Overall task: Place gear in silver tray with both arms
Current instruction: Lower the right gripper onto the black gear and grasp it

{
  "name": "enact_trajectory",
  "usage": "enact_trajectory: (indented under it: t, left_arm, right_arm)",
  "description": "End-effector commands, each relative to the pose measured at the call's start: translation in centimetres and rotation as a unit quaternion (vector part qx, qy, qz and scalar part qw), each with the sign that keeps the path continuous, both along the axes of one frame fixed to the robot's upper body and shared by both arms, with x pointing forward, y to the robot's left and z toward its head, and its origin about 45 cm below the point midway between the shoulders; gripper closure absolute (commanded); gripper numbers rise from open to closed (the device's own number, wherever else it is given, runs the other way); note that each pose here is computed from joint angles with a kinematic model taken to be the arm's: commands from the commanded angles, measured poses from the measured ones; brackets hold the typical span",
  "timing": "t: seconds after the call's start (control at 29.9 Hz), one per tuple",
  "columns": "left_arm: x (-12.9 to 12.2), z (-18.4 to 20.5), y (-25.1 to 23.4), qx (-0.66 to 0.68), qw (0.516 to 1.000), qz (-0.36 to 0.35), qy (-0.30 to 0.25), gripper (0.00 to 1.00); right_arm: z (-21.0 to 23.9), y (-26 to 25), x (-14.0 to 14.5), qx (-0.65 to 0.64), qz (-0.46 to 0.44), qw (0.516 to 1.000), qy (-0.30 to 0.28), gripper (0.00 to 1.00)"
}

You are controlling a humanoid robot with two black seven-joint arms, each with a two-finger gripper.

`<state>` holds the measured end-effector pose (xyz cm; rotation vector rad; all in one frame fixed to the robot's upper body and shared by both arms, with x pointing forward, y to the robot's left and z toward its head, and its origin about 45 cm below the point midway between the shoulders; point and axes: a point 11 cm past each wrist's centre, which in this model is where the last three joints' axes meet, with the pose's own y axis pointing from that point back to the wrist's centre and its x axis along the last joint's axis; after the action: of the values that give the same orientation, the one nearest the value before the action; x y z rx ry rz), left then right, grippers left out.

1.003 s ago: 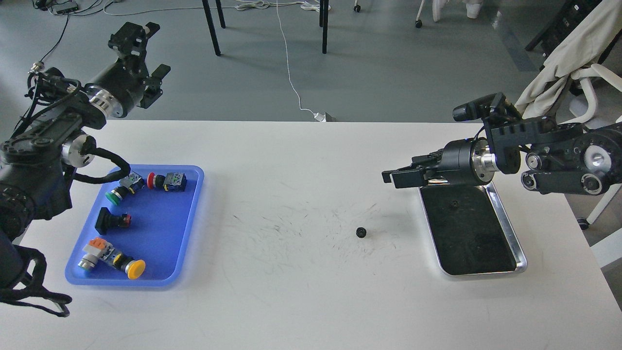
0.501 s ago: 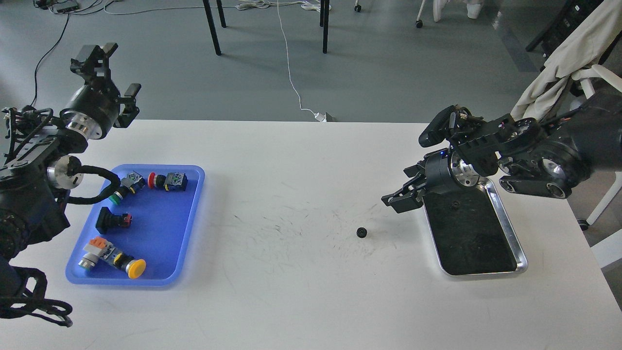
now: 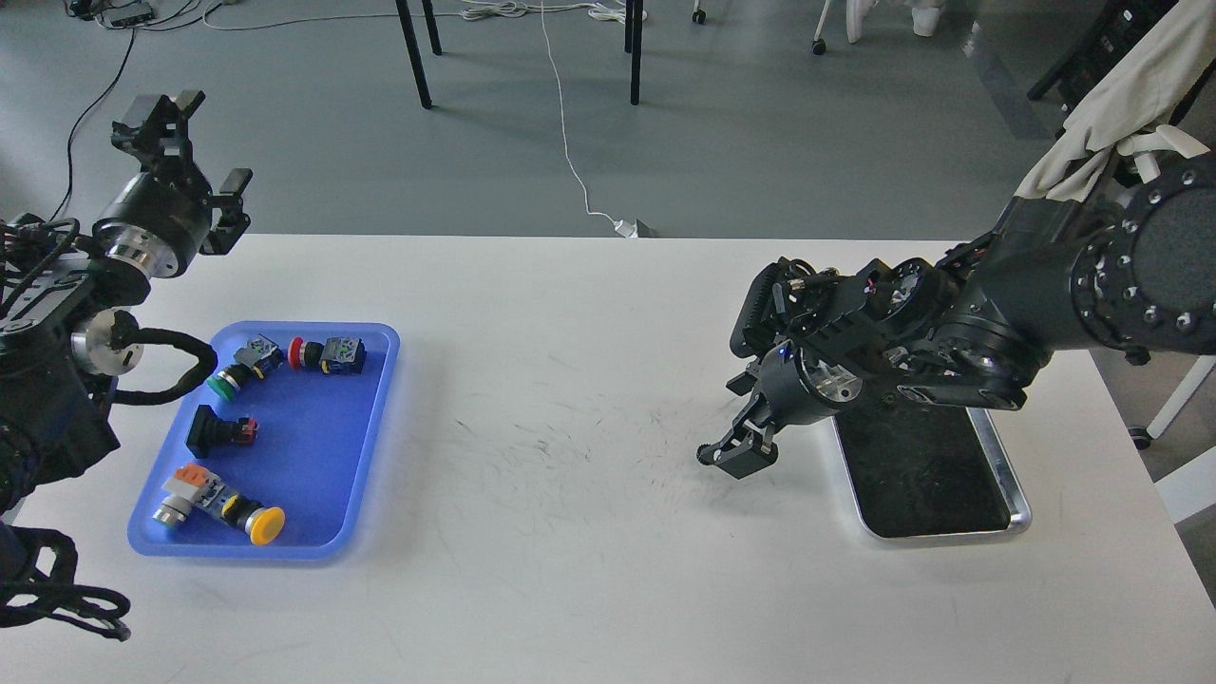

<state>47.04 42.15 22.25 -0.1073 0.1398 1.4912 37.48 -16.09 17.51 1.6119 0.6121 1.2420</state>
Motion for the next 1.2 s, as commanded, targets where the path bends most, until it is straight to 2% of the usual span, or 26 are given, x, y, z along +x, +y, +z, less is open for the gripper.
enact_trajectory:
  t: [0.0,0.17,0.94,1.17]
  left_arm:
    - [0.0,0.1,0.0,0.0,1.0,0.0,-0.001,0.01]
    - [0.1,0.2,0.0,0.0,1.0,0.0,-0.002,0.01]
    - [-0.2,0.7,1.2,0.007,1.0,0.01,-0.006,0.01]
    - [-0.2,0.7,1.3,0.007,1.0,0.01,-0.007,0.01]
  right_arm:
    - [-0.2,-0.5,-0.1,-0.01,-0.001,1.0,0.001,0.08]
    - [-0.7,-1.5,-0.1,-0.024,-0.003,1.0,0.002,0.12]
    - [-1.2,-1.4,0.8,-0.004,-0.028,1.0,-0.006,0.12]
    - [-0.7,0.6,0.5,0.033,-0.03,0.999,-0.003,0.12]
